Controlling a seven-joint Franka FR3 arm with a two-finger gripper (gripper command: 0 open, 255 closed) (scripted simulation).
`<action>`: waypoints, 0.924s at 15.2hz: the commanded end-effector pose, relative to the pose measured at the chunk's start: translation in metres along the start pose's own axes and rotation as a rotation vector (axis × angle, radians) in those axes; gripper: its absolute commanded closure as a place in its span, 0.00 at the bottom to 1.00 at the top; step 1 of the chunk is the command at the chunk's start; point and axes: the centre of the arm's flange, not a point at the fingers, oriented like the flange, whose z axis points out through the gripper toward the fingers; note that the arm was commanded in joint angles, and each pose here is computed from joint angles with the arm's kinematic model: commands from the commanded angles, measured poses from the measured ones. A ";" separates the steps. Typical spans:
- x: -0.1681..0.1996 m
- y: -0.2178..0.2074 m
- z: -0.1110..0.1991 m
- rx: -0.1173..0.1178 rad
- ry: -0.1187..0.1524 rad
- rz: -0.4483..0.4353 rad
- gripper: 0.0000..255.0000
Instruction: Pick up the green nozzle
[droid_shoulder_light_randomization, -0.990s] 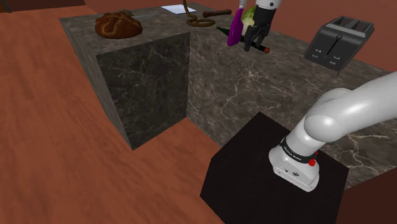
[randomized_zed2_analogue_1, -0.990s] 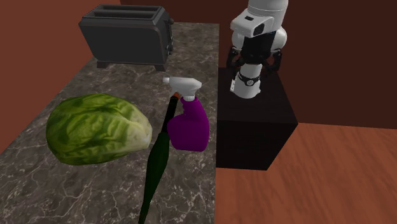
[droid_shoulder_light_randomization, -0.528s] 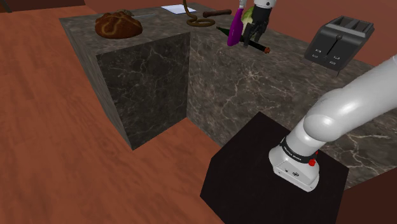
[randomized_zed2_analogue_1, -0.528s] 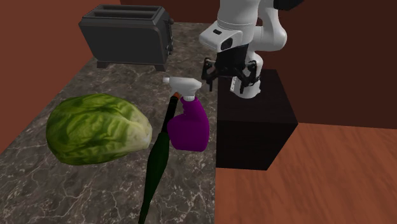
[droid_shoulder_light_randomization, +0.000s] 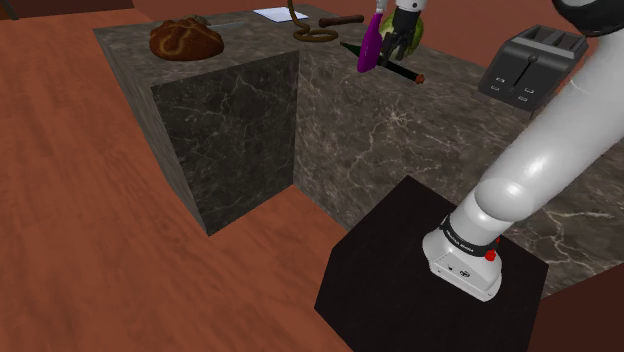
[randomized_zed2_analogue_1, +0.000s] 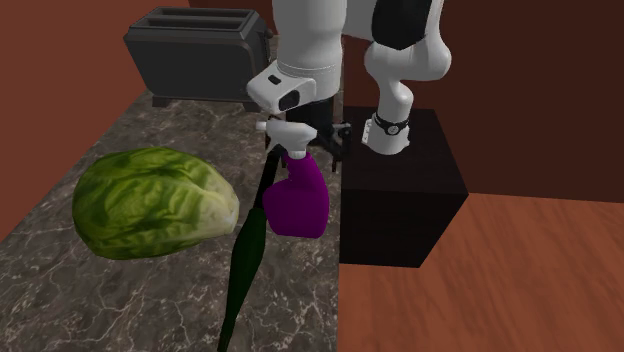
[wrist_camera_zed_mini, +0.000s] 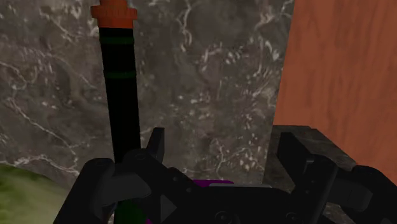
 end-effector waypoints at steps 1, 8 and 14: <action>0.016 0.022 0.006 -0.002 0.001 -0.004 0.00; 0.061 0.084 0.020 -0.007 0.003 -0.012 0.00; 0.061 0.084 0.051 -0.007 0.003 -0.012 0.00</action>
